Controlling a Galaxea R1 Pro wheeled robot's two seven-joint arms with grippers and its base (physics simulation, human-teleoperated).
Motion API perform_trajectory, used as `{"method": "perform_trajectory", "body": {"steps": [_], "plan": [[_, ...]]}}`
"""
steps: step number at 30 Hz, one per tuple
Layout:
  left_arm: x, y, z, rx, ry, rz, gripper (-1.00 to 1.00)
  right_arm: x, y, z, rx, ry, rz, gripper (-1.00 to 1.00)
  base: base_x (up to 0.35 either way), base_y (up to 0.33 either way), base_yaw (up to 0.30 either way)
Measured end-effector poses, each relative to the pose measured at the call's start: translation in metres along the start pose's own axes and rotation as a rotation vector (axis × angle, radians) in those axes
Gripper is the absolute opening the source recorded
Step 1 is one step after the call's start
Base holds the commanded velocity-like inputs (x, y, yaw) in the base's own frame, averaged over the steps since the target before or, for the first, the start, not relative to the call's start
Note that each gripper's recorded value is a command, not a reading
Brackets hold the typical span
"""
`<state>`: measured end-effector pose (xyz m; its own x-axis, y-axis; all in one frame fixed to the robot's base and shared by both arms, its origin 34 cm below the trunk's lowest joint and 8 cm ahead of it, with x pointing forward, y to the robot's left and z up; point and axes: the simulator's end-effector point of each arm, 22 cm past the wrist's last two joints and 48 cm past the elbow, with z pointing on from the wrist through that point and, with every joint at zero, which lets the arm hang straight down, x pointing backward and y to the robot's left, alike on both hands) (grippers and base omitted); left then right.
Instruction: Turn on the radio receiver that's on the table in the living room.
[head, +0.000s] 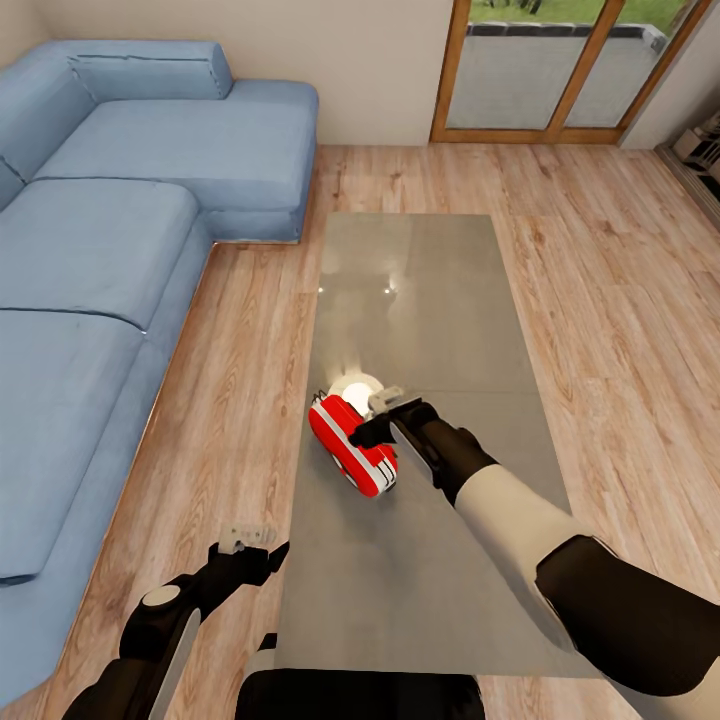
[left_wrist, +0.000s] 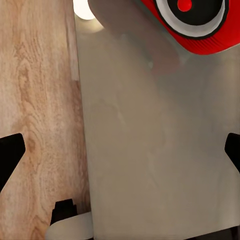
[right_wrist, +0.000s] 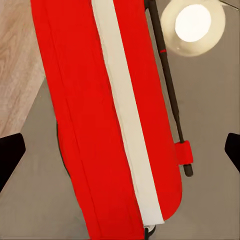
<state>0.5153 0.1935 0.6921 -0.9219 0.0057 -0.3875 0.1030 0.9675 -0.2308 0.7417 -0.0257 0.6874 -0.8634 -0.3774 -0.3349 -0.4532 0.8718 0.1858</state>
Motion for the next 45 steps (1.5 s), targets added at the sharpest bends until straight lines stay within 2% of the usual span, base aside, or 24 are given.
{"method": "perform_trajectory", "body": {"steps": [5, 12, 18, 45], "plan": [[0.0, 0.0, 0.0, 0.0, 0.0, 0.001, 1.0, 0.001, 0.003, 0.0, -0.01, 0.001, -0.002, 1.0, 0.0, 0.0, 0.0], [0.0, 0.0, 0.0, 0.0, 0.0, 0.0, 1.0, 0.001, 0.009, 0.002, -0.011, -0.005, -0.044, 1.0, 0.0, 0.0, 0.0], [0.0, 0.0, 0.0, 0.0, 0.0, 0.0, 1.0, 0.015, 0.008, 0.01, -0.018, 0.006, -0.022, 1.0, 0.0, 0.0, 0.0], [0.0, 0.0, 0.0, 0.0, 0.0, 0.001, 1.0, 0.042, 0.004, 0.023, -0.026, 0.033, -0.015, 1.0, 0.0, 0.0, 0.0]]}}
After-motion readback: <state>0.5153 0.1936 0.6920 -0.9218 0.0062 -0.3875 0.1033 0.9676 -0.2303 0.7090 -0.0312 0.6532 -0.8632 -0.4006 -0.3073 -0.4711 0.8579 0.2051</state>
